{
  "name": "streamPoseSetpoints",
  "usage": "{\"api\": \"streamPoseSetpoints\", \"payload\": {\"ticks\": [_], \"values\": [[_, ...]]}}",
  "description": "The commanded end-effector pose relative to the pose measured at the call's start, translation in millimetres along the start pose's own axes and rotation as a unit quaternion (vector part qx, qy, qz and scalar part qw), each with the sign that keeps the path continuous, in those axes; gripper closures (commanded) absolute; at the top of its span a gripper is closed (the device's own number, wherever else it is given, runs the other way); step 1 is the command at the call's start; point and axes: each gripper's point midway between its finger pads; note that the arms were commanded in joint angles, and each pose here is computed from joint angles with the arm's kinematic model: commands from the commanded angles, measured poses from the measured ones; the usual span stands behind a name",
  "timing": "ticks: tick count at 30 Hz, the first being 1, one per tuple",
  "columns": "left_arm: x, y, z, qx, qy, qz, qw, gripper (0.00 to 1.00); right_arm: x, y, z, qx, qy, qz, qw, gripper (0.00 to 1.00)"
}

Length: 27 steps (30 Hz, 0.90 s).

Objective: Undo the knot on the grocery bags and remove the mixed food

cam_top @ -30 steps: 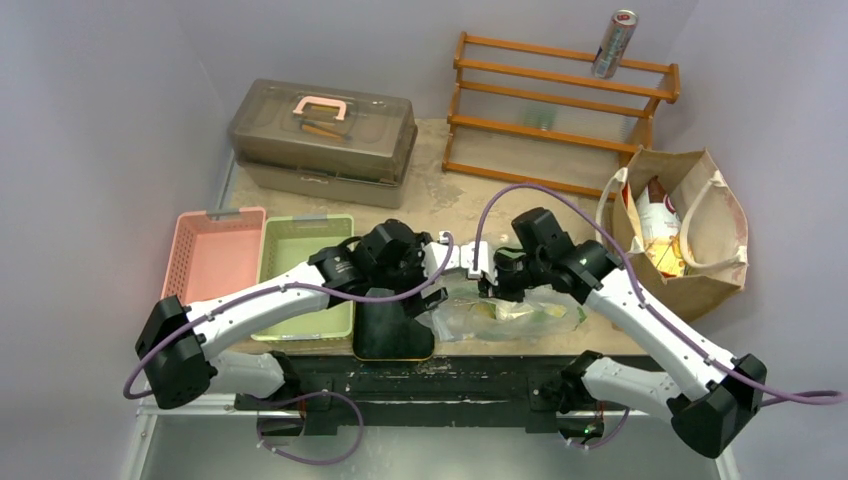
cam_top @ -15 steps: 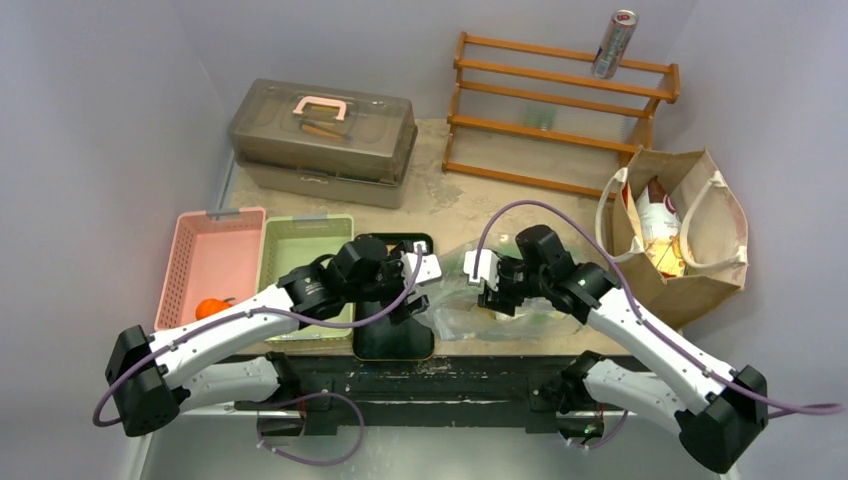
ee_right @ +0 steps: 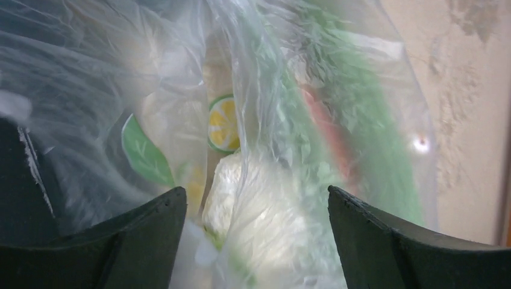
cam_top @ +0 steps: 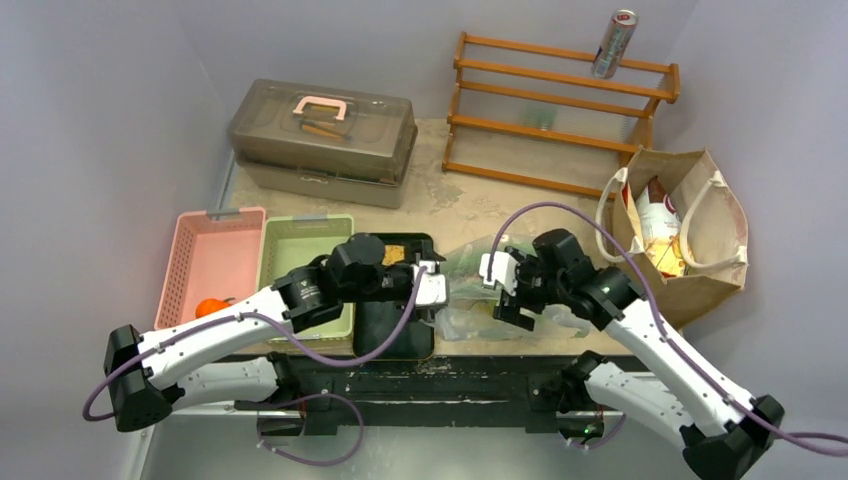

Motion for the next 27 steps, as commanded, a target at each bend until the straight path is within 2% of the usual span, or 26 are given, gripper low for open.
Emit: {"api": "streamPoseSetpoints", "payload": {"ticks": [1,5,9,11,12,14,16,18,22,27], "values": [[18,-13,-29,0.098,0.069,-0.038,0.992,0.22,-50,-8,-4,0.019,0.034,0.016,0.999,0.15],[39,9,-35,0.095,0.089,-0.013,0.991,0.23,-71,3,13,0.032,0.005,0.056,0.998,0.15],[49,26,-43,0.101,0.117,0.003,0.988,0.28,-74,33,14,0.028,0.026,0.119,0.992,0.21],[48,35,-51,0.109,0.139,0.012,0.984,0.35,-73,44,10,0.025,0.040,0.142,0.989,0.36],[46,41,-55,0.115,0.151,0.020,0.982,0.41,-72,46,6,0.030,0.051,0.149,0.987,0.44],[42,53,-62,0.131,0.173,0.034,0.976,0.54,-73,42,-3,0.045,0.065,0.152,0.985,0.70],[35,68,-69,0.149,0.191,0.045,0.969,0.63,-75,32,-15,0.070,0.086,0.143,0.984,0.99],[30,78,-73,0.162,0.198,0.051,0.965,0.68,-77,18,-28,0.089,0.107,0.125,0.982,1.00],[25,76,-68,0.181,0.187,0.053,0.964,0.70,-97,-16,-61,0.127,0.163,0.072,0.976,1.00],[26,26,-45,0.180,0.130,0.007,0.975,0.67,-118,-48,-91,0.167,0.197,0.018,0.966,1.00]]}}
Point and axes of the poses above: each gripper's point midway between its finger pads, its own x axis out along the fingers, its own z axis along the line the jaws close on, y = z × x, and after that the axes turned 10 degrees about -x, right-handed
